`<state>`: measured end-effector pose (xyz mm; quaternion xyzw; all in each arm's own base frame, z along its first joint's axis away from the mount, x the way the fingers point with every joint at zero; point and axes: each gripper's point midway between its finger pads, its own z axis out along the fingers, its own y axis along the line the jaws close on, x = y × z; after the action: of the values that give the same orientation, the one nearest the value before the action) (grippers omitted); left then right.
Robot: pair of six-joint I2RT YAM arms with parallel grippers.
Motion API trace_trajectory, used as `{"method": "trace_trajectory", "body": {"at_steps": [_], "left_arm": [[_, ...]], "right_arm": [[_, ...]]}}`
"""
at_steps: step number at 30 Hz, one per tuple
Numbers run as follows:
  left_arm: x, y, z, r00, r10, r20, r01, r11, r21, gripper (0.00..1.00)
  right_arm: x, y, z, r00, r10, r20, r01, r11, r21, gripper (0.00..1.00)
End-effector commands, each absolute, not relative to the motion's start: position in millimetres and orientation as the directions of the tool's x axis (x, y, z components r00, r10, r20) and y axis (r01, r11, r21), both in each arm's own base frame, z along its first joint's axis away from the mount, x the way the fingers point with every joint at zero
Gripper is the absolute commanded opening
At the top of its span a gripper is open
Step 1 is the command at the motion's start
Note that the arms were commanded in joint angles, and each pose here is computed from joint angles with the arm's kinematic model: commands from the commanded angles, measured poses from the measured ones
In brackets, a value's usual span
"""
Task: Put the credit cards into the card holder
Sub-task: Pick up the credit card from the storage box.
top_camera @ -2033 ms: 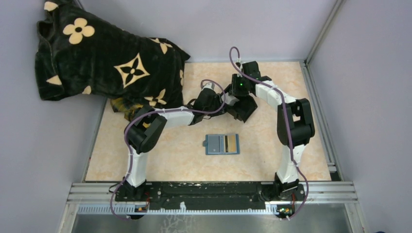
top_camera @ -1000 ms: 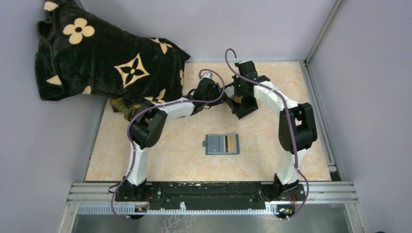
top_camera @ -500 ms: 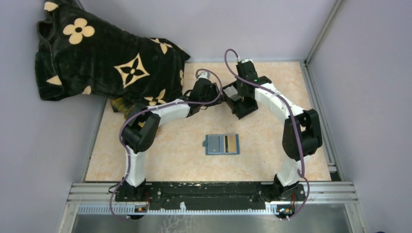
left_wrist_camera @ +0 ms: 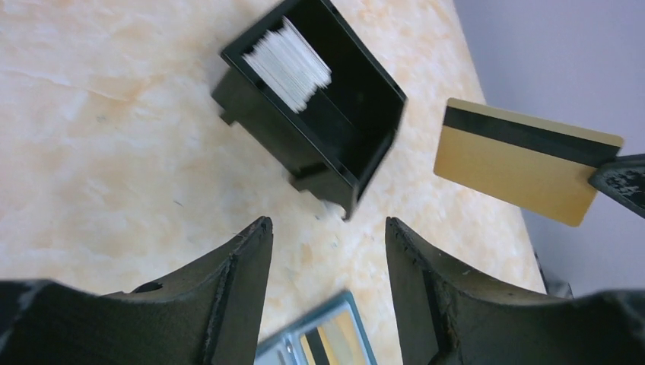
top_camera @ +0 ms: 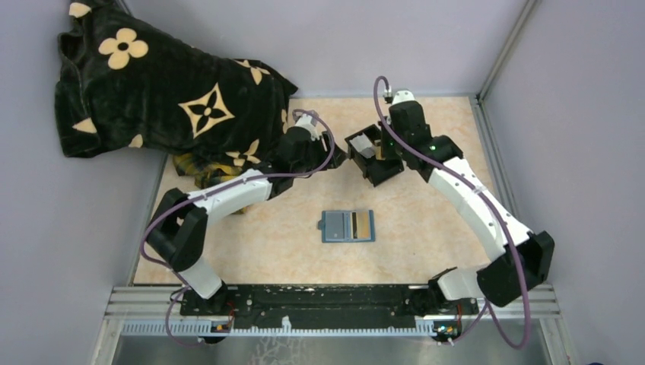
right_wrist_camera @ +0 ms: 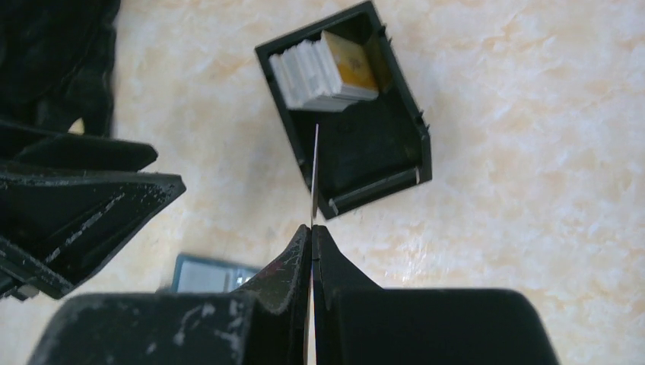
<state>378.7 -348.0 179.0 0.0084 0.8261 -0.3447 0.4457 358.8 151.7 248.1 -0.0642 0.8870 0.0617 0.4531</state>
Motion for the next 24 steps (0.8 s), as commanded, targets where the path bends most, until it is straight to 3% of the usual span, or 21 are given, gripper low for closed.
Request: {"method": "trace_trajectory", "body": {"at_steps": [1, 9, 17, 24], "left_arm": [[338.7, -365.2, 212.6, -0.567, -0.224, -0.792, 0.536, 0.630, -0.562, 0.63], [254.2, -377.5, 243.3, -0.512, -0.064, -0.857, 0.813, 0.287, -0.507, 0.67], [195.5, -373.1, 245.4, -0.486, 0.030, -0.874, 0.873, 0.073, -0.483, 0.70], [166.4, -383.0, 231.2, -0.479, 0.146, -0.866, 0.873, -0.023, -0.487, 0.71]], "right_arm": [[308.2, 160.7, 255.8, -0.613, -0.063, -0.788, -0.257, 0.959, 0.124, 0.00], [224.7, 168.9, 255.6, -0.660, -0.068, -0.748, -0.403, 0.872, 0.276, 0.00], [168.2, 180.3, 248.6, -0.707, -0.062, -0.705, -0.498, 0.751, 0.434, 0.00], [142.6, 190.8, 252.6, -0.724, -0.054, -0.688, -0.546, 0.655, 0.523, 0.00]]}}
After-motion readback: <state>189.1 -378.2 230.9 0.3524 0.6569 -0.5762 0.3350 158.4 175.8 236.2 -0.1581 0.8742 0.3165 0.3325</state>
